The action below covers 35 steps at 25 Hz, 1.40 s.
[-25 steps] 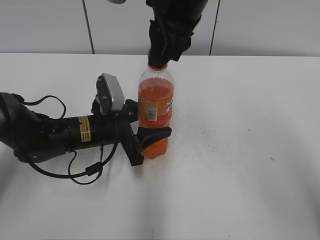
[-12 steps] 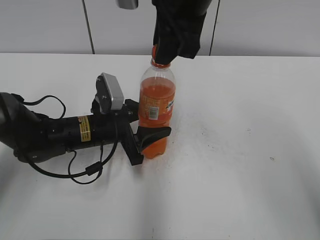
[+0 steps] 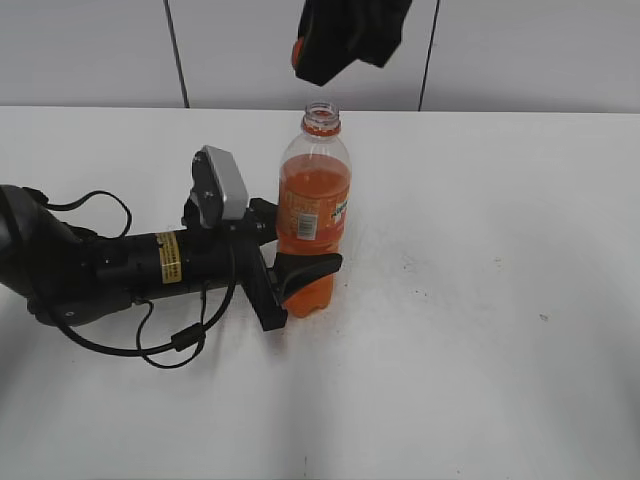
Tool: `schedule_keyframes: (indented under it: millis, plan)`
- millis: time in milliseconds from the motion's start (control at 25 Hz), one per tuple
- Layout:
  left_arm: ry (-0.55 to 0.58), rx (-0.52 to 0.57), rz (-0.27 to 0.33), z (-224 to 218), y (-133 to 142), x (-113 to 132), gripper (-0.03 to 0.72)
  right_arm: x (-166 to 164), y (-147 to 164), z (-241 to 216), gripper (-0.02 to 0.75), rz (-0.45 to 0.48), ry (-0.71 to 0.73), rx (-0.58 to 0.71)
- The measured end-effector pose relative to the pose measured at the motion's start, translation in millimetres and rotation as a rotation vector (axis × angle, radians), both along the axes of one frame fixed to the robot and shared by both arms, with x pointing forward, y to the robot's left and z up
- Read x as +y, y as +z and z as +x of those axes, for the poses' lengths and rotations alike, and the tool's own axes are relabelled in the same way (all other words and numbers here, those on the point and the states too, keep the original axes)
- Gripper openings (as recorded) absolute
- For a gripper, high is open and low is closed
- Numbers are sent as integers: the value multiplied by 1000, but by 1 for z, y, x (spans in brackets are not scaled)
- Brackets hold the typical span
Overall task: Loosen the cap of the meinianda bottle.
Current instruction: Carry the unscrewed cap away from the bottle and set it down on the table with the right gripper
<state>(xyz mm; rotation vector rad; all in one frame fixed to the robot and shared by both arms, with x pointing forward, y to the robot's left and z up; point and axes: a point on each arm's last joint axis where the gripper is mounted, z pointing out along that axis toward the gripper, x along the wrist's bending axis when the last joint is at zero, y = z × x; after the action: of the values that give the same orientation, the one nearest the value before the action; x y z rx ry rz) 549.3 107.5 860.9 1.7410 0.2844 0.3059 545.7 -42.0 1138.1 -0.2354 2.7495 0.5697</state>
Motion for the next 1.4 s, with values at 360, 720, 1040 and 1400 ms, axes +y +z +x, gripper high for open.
schedule_keyframes:
  millis: [360, 720, 1040, 1400]
  plan:
    - [14, 3, -1, 1, 0, 0, 397, -29, 7, 17, 267, 75, -657, 67]
    - [31, 5, -5, 2, 0, 1, 397, -154, -44, 58, 267, 235, -1130, 317]
    - [36, 6, -6, 3, 0, 1, 397, -253, -132, 29, 269, 313, -1483, 370]
    - [54, 10, -8, 4, 0, 2, 397, -279, -195, -2, 269, 311, -1607, 312]
